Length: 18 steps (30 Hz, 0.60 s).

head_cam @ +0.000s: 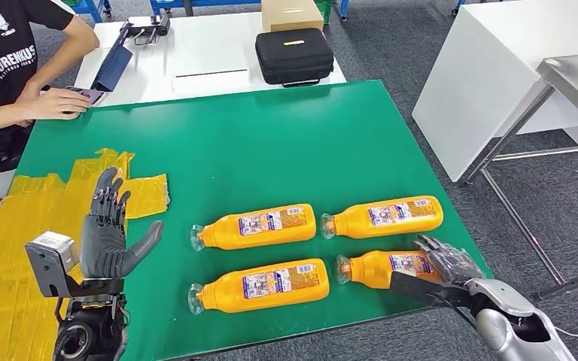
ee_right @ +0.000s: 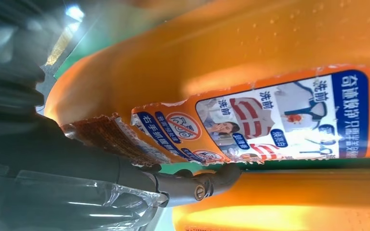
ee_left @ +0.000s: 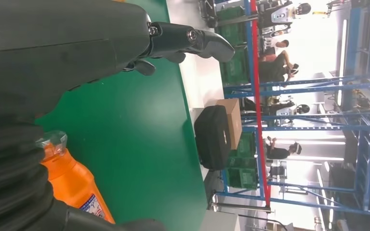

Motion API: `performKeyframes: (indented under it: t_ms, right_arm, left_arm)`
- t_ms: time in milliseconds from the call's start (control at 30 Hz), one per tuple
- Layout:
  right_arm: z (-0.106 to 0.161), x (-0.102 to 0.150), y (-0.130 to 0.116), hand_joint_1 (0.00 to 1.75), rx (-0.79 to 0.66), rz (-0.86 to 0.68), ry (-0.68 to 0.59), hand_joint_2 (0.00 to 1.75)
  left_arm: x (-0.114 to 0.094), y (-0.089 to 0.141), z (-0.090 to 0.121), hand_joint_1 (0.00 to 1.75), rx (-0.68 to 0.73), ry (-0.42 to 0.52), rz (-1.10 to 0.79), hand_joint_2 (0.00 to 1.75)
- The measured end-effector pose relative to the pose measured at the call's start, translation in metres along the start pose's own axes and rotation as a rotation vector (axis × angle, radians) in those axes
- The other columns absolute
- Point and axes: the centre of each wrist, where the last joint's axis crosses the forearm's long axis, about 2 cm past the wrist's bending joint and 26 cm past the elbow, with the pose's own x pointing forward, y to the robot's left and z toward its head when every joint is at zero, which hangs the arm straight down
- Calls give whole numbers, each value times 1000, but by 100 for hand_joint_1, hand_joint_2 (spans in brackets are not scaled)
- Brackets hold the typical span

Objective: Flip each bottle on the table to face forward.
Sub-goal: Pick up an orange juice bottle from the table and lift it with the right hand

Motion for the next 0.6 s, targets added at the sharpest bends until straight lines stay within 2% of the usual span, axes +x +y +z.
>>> performKeyframes:
  t_ms: [33,67,167,200,233,333,600]
  right_arm:
    - [0,0,0,24,1,1,1,175]
    - [0,0,0,44,2,3,2,175]
    - [-1,2,1,139,6,13,7,175]
    - [-2,2,1,158,6,17,8,175]
    - [-2,3,1,168,7,20,8,175]
    - [-4,3,0,175,11,27,5,175]
    - [-7,6,0,175,17,31,-9,175]
  left_arm:
    - [0,0,0,0,2,2,1,175]
    - [-1,0,0,0,4,5,2,175]
    - [-3,0,1,0,9,12,5,175]
    - [-3,-1,1,0,10,15,7,175]
    - [-4,-1,1,0,11,17,8,175]
    - [-5,-2,1,0,14,21,11,175]
    - [-5,-2,1,0,18,25,11,175]
